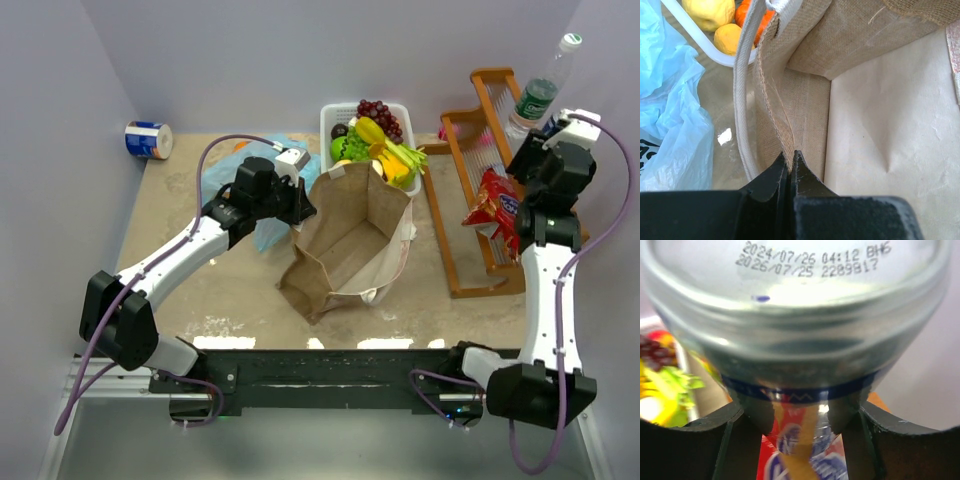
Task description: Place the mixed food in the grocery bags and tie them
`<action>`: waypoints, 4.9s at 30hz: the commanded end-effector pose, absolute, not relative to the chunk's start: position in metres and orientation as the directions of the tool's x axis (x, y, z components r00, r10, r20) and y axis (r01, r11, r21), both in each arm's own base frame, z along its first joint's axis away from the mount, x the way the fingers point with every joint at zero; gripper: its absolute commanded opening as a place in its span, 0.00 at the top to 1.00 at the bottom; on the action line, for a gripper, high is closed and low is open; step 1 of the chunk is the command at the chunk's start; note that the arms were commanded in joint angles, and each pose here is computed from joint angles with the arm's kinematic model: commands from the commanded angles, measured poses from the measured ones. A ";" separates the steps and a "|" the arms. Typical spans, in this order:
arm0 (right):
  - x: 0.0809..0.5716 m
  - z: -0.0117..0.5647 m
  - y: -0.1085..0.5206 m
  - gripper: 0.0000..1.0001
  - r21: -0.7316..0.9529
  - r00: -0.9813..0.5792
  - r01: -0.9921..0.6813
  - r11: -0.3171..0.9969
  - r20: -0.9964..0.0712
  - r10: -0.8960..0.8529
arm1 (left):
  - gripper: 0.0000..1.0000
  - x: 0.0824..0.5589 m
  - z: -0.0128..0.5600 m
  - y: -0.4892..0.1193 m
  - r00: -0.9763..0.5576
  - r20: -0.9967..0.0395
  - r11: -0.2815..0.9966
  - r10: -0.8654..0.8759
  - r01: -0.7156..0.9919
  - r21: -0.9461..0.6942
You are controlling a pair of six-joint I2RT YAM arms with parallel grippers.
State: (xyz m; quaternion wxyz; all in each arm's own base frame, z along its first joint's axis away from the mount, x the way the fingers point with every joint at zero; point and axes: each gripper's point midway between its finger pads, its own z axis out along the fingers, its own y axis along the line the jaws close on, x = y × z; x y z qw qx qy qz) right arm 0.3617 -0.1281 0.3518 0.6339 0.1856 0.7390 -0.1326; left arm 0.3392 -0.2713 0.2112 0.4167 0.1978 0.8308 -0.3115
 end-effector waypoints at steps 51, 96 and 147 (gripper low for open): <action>0.327 0.042 0.156 0.93 -0.213 -0.890 -0.308 0.927 -0.282 -0.360 | 1.00 0.356 0.226 -0.252 -0.460 -0.880 0.784 0.119 0.587 -0.201; 0.422 0.394 -0.071 0.01 0.186 -0.121 0.213 0.959 -0.969 0.215 | 1.00 0.348 0.235 -0.258 -0.454 -0.883 0.749 0.121 0.625 -0.219; 0.522 0.328 -0.146 0.52 0.038 -0.005 0.225 0.974 -0.999 0.040 | 1.00 0.350 0.222 -0.261 -0.482 -0.866 0.746 0.135 0.624 -0.231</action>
